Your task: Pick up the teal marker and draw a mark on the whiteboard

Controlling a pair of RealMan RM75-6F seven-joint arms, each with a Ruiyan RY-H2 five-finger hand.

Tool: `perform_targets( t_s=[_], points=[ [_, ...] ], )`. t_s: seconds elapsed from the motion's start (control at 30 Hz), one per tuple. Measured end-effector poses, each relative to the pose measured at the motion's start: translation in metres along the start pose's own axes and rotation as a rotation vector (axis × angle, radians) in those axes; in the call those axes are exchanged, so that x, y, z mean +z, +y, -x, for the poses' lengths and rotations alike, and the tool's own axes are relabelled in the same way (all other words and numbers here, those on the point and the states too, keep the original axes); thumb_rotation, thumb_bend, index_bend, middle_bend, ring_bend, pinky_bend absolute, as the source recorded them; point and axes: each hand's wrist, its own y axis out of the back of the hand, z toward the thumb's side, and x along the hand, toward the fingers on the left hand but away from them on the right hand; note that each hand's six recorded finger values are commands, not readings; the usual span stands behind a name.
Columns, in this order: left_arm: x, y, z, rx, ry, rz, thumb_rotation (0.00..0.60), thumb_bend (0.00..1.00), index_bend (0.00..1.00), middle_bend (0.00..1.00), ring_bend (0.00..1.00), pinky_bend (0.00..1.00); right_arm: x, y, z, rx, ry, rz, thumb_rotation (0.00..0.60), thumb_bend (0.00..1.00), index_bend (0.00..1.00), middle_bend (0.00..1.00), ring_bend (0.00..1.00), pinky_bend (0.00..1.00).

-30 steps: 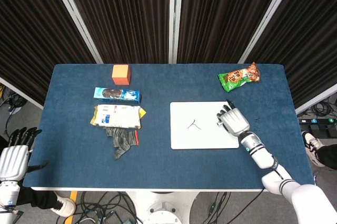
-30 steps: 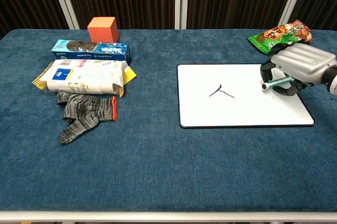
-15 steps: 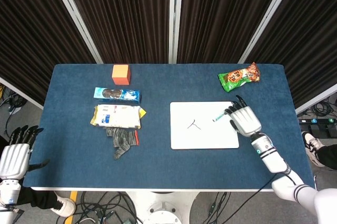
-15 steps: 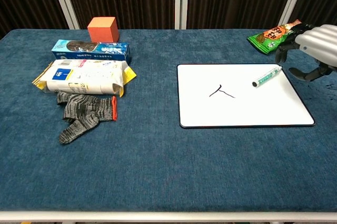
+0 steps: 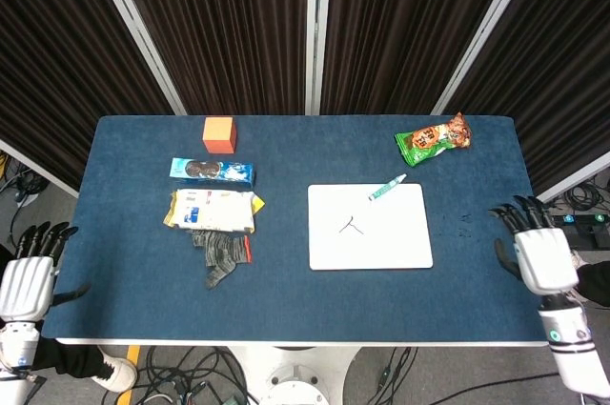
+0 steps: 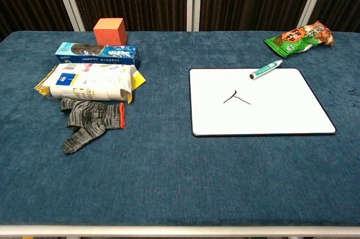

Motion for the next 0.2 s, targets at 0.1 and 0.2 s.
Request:
perform_targets(
  t_s=[0.1,0.2],
  points=[
    [0.002,0.000,-0.001,0.010,-0.005,-0.002,0.600,0.06,0.17,0.11,0.02,0.00,-0.005,0.013,-0.022,-0.012,-0.029,0.034,0.600,0.43,0.16,0.18,0.04,0.06],
    [0.004,0.001,-0.003,0.015,-0.007,-0.006,0.600,0.06,0.17,0.11,0.02,0.00,-0.003,0.019,-0.033,-0.021,-0.026,0.065,0.600,0.43,0.16,0.18,0.03,0.06]
  ],
)
